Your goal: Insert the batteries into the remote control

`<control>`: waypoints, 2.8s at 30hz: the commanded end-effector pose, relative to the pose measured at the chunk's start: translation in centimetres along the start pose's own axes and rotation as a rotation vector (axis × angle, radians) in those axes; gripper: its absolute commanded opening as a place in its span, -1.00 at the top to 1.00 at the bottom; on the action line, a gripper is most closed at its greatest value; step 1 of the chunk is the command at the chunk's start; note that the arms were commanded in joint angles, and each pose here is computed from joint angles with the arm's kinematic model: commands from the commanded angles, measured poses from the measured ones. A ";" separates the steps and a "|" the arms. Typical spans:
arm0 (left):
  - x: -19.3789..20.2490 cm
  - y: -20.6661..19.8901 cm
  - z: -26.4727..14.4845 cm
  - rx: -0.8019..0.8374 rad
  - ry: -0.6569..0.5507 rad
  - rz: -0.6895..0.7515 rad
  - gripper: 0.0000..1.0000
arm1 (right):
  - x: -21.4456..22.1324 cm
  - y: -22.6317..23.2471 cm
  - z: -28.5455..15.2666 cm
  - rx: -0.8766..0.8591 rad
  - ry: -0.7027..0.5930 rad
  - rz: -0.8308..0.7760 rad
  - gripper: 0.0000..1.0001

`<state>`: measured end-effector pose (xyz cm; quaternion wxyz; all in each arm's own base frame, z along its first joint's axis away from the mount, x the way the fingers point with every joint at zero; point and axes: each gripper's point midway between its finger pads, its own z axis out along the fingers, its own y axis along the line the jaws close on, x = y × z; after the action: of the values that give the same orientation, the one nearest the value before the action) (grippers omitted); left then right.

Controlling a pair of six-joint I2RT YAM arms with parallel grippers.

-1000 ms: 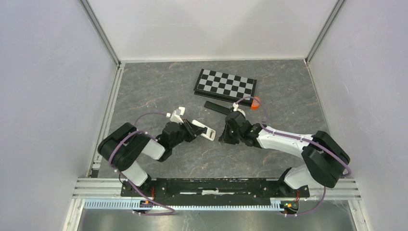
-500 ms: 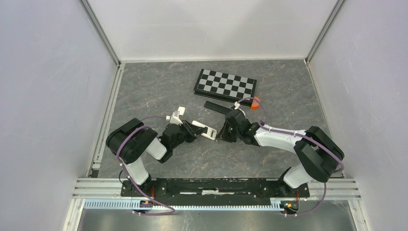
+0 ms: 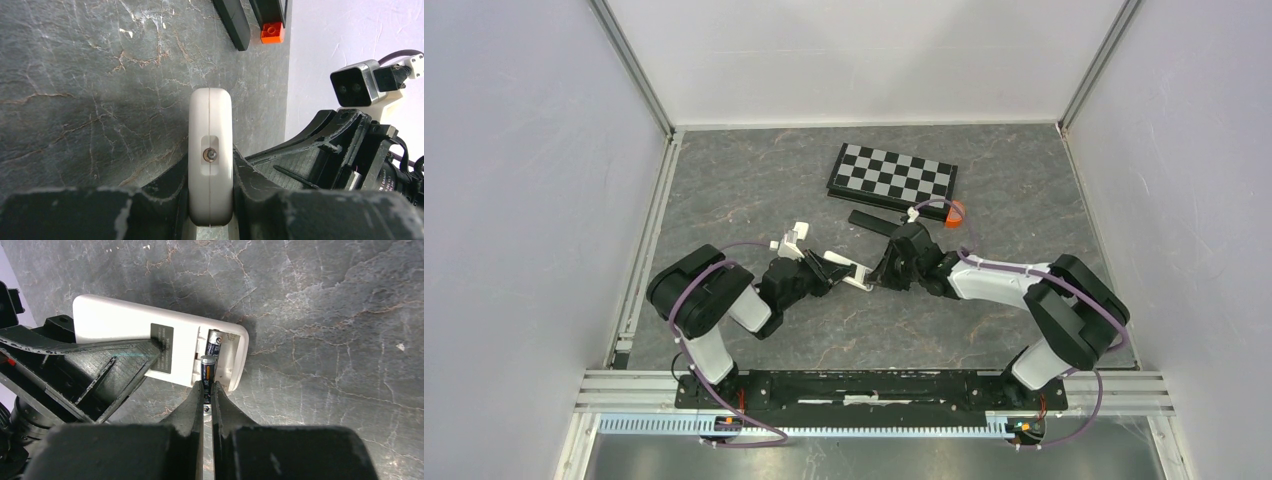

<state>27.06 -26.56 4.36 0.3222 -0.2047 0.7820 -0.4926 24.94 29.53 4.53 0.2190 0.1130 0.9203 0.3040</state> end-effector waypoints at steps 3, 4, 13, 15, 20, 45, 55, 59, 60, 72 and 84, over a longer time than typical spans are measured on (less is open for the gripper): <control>-0.1 0.5 0.0 -0.015 -0.022 -0.004 0.96 | -0.8 1.6 0.3 -0.042 -0.002 0.008 0.90; -0.2 0.5 0.0 -0.014 -0.023 -0.004 0.96 | -0.8 1.5 0.3 -0.038 0.000 0.007 0.90; -0.1 0.7 0.1 -0.018 -0.021 -0.004 0.96 | -0.2 0.7 0.4 -0.013 0.015 0.046 0.89; -0.1 0.7 0.1 -0.017 -0.020 -0.006 0.96 | -0.1 0.6 0.5 -0.011 0.020 0.051 0.80; 0.0 0.8 0.0 -0.021 -0.019 -0.013 0.96 | 0.2 -0.2 0.7 0.008 0.031 0.077 0.70; 0.5 0.3 0.1 -0.005 0.022 -0.042 0.96 | -2.0 0.2 -0.9 -0.024 -0.055 0.043 -0.61; 2.9 -4.2 -1.3 0.075 0.307 -0.095 0.96 | -5.9 3.0 -8.5 -0.317 -0.283 -0.421 -0.96; 4.2 -6.9 -2.4 0.131 0.474 -0.082 0.96 | -5.7 4.1 -11.9 -0.398 -0.316 -0.683 -0.96; 4.5 -7.7 -2.9 0.161 0.516 -0.082 0.95 | -5.2 4.1 -12.2 -0.408 -0.286 -0.725 -0.96; 5.7 -10.5 -4.6 0.226 0.708 -0.050 0.95 | -0.2 2.3 -11.3 -0.462 0.000 -0.771 -0.96; 5.6 -11.1 -4.5 0.228 0.736 -0.016 0.95 | 3.2 3.1 -11.5 -0.647 0.127 -0.686 -0.96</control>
<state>20.08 -31.89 12.40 0.0288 -0.0205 0.7968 -0.6033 17.54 26.07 12.07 0.2722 -0.2804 0.8068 0.4432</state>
